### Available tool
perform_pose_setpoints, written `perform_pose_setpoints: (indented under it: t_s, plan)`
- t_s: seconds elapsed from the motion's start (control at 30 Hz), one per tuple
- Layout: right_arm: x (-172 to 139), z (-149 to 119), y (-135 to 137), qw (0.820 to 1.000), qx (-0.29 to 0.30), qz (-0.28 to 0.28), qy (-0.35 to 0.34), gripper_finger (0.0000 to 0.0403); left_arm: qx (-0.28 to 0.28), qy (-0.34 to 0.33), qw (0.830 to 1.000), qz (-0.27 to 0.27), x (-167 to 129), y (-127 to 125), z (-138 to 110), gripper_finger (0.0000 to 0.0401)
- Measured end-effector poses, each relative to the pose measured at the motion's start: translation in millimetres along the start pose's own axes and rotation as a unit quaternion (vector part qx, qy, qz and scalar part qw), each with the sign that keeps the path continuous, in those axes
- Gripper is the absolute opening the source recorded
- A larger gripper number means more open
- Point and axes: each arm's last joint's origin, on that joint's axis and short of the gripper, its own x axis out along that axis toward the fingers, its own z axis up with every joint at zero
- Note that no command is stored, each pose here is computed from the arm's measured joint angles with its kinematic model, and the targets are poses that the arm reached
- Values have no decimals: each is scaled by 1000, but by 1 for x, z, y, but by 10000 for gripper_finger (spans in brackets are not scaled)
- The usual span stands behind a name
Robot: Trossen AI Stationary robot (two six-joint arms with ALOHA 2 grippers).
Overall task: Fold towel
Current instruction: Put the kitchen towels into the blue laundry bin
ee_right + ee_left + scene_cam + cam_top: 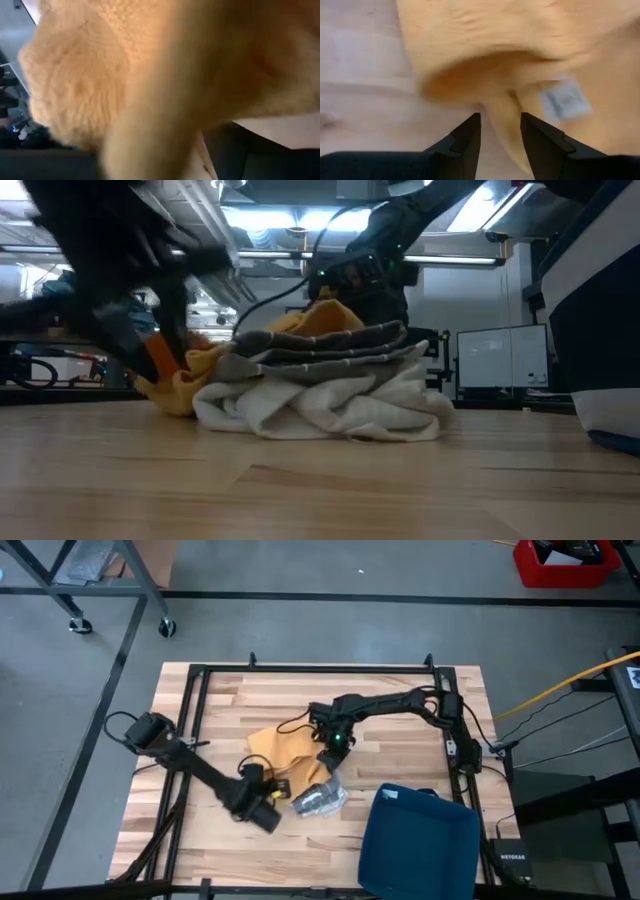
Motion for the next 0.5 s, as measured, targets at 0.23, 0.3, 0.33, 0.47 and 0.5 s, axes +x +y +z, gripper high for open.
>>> perform_pose_setpoints:
  t_s: [0.23,0.3,0.33,0.47,0.5]
  plan:
    - [-24,-17,11,1000,-20,-23,6,179,22,11,998,-49,-40,18,-8,131]
    - [-32,-23,17,999,-37,-40,-4,179,30,9,998,-52,-43,20,-8,131]
    - [-37,-25,20,998,-41,-51,-9,179,32,4,998,-51,-43,21,-7,131]
    - [-51,-30,25,993,-54,-95,-44,179,34,-30,998,-43,-38,19,1,131]
    - [-53,-30,25,992,-55,-104,-51,179,32,-38,998,-39,-36,18,4,131]
